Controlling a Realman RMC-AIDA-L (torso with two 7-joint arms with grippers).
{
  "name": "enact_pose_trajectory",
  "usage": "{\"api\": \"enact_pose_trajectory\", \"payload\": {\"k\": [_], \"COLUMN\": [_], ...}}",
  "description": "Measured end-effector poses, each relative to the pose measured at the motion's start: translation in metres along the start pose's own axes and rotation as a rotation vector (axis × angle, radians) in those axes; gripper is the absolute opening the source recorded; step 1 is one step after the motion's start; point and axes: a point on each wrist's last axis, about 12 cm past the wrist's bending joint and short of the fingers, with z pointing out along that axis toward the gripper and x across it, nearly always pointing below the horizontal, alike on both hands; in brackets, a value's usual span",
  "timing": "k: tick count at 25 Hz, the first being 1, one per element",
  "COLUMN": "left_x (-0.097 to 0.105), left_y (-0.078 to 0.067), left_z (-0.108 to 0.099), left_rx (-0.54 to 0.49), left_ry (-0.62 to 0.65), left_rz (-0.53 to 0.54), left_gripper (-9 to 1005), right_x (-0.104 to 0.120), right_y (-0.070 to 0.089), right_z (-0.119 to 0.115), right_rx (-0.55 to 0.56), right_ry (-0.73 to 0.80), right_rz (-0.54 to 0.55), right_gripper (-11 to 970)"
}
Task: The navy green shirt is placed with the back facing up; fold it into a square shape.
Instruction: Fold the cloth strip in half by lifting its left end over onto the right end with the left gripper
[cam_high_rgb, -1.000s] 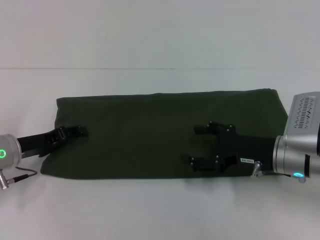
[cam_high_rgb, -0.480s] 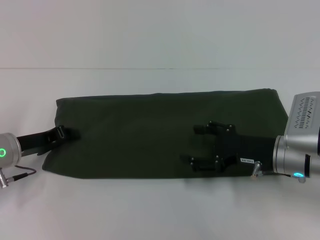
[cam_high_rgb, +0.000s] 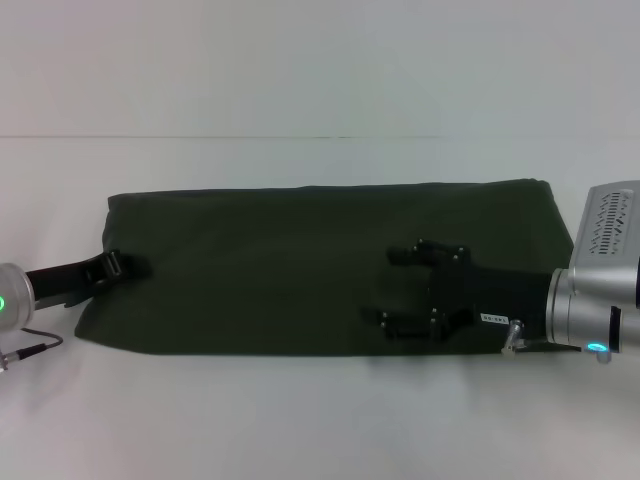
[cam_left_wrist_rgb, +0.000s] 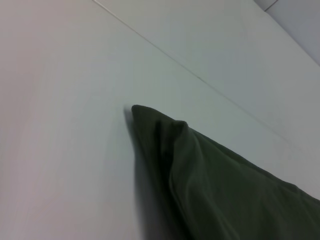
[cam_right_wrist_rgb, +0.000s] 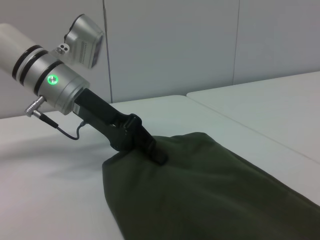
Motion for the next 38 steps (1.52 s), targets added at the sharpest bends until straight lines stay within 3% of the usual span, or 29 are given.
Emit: {"api": "enact_pose_trajectory", "payload": {"k": [7,8,13,20,29,38], "left_x": [-0.010,-0.018,-0.037,-0.057,-0.060,-0.071], "left_y": [0.014,0.025,0.039,0.045,0.026,-0.024], "left_z": [-0.016,-0.031,-0.057,-0.078,-0.071,-0.064], "left_rx": [-0.024,-0.046,-0.114,-0.169,-0.085,0.183], "left_ry": [-0.006,-0.012,-0.031,-0.051,-0.011,-0.003], "left_rz": [-0.006,-0.010,0.006,0.018,0.029,-0.058], "left_gripper": [125,125,124,122,122,120], "right_x": [0.000,0.000,0.001,0.001,0.003,0.005], "right_y": [0.000,0.000,0.000,0.000,0.001,0.000], "right_z": [-0.003,-0.003,-0.003,-0.003,-0.003,-0.003], "right_rx": [0.014,0.016,0.018,0.018,0.020,0.035], "right_ry": [-0.025,-0.027,-0.027,-0.024,-0.023,-0.017], "right_rz": [0.019,0.020,0.022,0.022,0.028,0.034], "right_gripper": [930,930,930,930,929,929]}}
